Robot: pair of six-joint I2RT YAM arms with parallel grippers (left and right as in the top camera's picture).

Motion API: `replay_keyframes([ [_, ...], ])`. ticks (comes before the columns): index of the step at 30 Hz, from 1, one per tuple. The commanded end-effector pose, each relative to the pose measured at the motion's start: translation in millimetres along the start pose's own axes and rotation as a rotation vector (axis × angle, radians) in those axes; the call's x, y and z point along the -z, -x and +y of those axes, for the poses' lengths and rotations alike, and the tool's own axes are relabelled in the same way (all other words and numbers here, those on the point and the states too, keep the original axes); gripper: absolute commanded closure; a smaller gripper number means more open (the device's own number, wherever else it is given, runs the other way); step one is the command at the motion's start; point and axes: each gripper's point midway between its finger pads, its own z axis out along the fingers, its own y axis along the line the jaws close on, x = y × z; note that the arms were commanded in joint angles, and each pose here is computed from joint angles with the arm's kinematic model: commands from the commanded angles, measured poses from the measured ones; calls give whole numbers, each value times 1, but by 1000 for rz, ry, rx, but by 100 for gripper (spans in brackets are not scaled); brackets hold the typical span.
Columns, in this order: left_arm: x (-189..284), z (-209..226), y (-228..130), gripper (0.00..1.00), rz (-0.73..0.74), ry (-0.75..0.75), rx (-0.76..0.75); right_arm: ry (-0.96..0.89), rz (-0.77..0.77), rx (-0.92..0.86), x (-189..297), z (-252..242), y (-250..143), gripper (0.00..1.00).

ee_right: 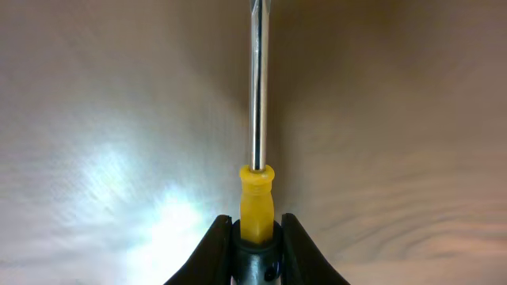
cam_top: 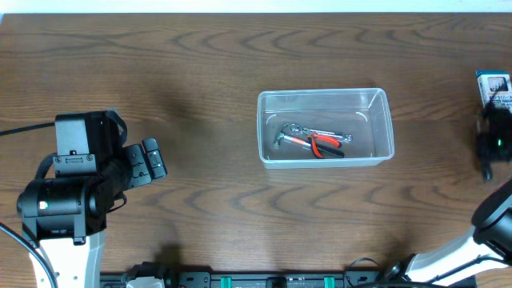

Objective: Pack container
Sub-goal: 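Close the right gripper on the screwdriver handle and lift, then carry the screwdriver left into the clear container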

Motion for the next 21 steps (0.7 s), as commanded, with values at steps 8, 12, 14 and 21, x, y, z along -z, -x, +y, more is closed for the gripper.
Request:
replay_keyframes([
  [8,3,0,8,2,-31,-2,6,5,-317,303,101,115,143,87],
  [12,3,0,8,2,-31,-2,5,31,-384,461,120,181,170,87],
  [14,3,0,8,2,-31,-2,5,32,-394,545,125,210,174,86],
  [21,3,0,6,2,-24,0,5,2,-365,753,133,288,165,90],
])
